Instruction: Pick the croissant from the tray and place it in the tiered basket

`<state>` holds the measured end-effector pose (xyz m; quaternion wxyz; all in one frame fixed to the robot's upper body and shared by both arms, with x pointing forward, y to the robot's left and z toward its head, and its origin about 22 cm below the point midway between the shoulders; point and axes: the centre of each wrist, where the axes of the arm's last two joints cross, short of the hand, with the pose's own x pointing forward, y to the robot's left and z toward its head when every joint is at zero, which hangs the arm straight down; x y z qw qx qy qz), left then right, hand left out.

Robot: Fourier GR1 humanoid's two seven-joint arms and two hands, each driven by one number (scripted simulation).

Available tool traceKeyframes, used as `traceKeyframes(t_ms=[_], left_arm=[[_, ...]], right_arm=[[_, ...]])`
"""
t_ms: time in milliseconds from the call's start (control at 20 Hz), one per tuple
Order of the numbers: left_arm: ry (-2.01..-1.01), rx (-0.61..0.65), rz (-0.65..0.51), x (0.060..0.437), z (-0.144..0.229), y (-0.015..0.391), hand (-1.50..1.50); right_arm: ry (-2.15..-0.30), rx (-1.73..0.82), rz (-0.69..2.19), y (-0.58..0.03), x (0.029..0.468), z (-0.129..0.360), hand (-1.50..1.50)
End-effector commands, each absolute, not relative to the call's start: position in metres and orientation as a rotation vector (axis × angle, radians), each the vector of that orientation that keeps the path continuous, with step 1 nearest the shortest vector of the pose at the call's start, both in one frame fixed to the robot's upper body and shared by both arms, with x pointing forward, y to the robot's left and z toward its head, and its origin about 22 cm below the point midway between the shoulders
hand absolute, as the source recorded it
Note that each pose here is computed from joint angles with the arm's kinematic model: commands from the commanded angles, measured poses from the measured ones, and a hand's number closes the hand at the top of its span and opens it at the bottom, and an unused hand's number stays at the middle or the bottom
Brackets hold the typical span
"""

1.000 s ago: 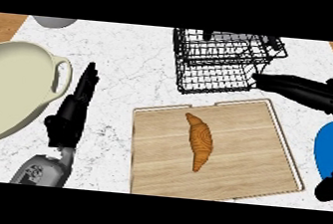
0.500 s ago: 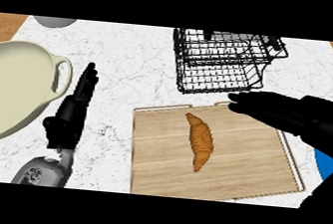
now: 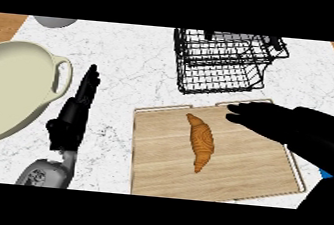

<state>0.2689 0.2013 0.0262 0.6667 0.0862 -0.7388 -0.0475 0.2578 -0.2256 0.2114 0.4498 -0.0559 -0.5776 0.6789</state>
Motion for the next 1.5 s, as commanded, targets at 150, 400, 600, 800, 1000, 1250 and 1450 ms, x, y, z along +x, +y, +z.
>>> traceKeyframes(t_ms=[150,400,600,800,1000,1250,1450], left_arm=[[-1.678,0.193,-0.105,0.279,0.040,0.219,0.00],[-1.667,0.200,-0.100,0.269,0.039,0.192,0.00],[-1.668,0.185,-0.114,0.276,0.052,0.200,0.00],[-1.661,0.194,-0.123,0.266,0.026,0.193,0.00],[-1.653,0.190,-0.119,0.279,0.035,0.202,0.00],[-1.663,0.192,-0.108,0.282,0.040,0.184,0.00],[-1.670,0.187,-0.110,0.277,0.033,0.195,0.00]], right_arm=[[-1.424,-0.260,1.710,-0.212,0.251,0.199,-1.50],[-1.381,-0.284,1.773,-0.207,0.258,0.188,-1.50],[-1.442,-0.276,1.849,-0.199,0.245,0.180,-1.50],[-1.462,-0.342,1.885,-0.191,0.271,0.183,-1.50],[-1.449,-0.397,1.835,-0.192,0.249,0.161,-1.50],[-1.426,-0.441,1.766,-0.194,0.277,0.156,-1.50],[-1.382,-0.389,1.783,-0.200,0.299,0.151,-1.50]])
